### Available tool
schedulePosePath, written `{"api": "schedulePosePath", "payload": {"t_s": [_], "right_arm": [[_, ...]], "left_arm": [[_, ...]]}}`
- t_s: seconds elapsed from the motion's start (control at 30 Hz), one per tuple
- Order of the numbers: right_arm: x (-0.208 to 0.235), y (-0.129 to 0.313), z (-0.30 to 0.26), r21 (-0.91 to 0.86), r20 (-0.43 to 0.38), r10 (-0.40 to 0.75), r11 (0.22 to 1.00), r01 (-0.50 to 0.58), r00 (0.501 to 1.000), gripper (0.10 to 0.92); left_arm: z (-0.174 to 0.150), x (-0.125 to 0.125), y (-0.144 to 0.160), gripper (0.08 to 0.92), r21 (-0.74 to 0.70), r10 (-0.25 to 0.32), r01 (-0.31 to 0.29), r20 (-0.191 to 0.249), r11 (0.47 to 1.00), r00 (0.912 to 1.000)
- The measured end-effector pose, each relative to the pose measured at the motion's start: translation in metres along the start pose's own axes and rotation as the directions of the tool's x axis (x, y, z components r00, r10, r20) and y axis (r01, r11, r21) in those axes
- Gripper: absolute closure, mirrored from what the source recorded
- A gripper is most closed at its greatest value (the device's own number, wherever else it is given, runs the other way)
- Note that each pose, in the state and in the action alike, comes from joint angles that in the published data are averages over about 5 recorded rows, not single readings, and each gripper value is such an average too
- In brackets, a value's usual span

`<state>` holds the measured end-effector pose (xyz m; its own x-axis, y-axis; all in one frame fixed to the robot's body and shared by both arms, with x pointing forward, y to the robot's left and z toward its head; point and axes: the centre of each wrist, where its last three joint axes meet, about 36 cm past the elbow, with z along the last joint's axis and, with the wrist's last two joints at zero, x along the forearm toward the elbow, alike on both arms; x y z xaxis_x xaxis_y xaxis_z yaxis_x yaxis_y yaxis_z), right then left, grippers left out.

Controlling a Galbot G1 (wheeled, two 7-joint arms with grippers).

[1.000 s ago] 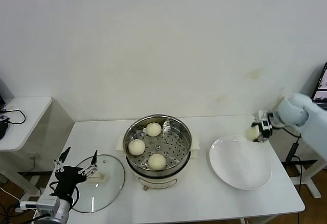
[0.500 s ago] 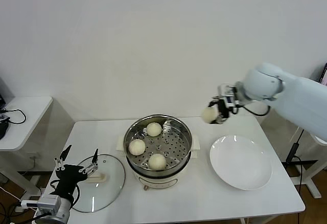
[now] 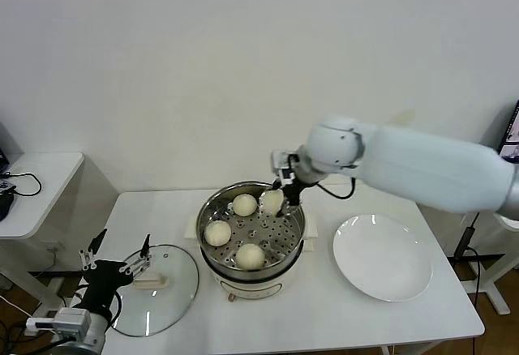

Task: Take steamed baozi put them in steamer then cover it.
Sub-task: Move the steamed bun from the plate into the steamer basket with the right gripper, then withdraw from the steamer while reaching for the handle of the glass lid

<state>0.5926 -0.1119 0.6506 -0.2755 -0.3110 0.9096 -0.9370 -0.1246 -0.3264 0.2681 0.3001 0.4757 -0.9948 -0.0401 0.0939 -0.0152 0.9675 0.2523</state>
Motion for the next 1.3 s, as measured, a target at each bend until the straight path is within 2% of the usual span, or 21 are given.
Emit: {"api": "schedulePosePath", "payload": {"t_s": [0.47, 0.87, 1.1, 1.3], "right_arm": [[-0.061, 0.014, -0.002, -0.036, -0.063, -0.034, 0.999, 0.032, 0.997, 0.369], [-0.079, 0.016, -0.003, -0.049, -0.076, -0.029, 0.998, 0.025, 0.997, 0.357], [-0.074, 0.016, -0.003, -0.054, -0.069, -0.015, 0.998, 0.012, 0.998, 0.224], [-0.061, 0.011, -0.002, -0.063, -0.05, 0.01, 0.998, -0.013, 0.999, 0.2]], "left_arm": [[-0.001, 0.001, 0.002, 0.177, -0.005, -0.003, 0.003, -0.002, 1.0, 1.0], [-0.002, 0.002, 0.002, 0.177, -0.005, -0.004, 0.004, -0.001, 1.0, 1.0], [-0.002, 0.003, 0.001, 0.177, -0.001, -0.004, 0.004, 0.0, 1.0, 1.0], [-0.004, 0.003, 0.001, 0.177, 0.001, -0.004, 0.004, 0.003, 1.0, 1.0]]}}
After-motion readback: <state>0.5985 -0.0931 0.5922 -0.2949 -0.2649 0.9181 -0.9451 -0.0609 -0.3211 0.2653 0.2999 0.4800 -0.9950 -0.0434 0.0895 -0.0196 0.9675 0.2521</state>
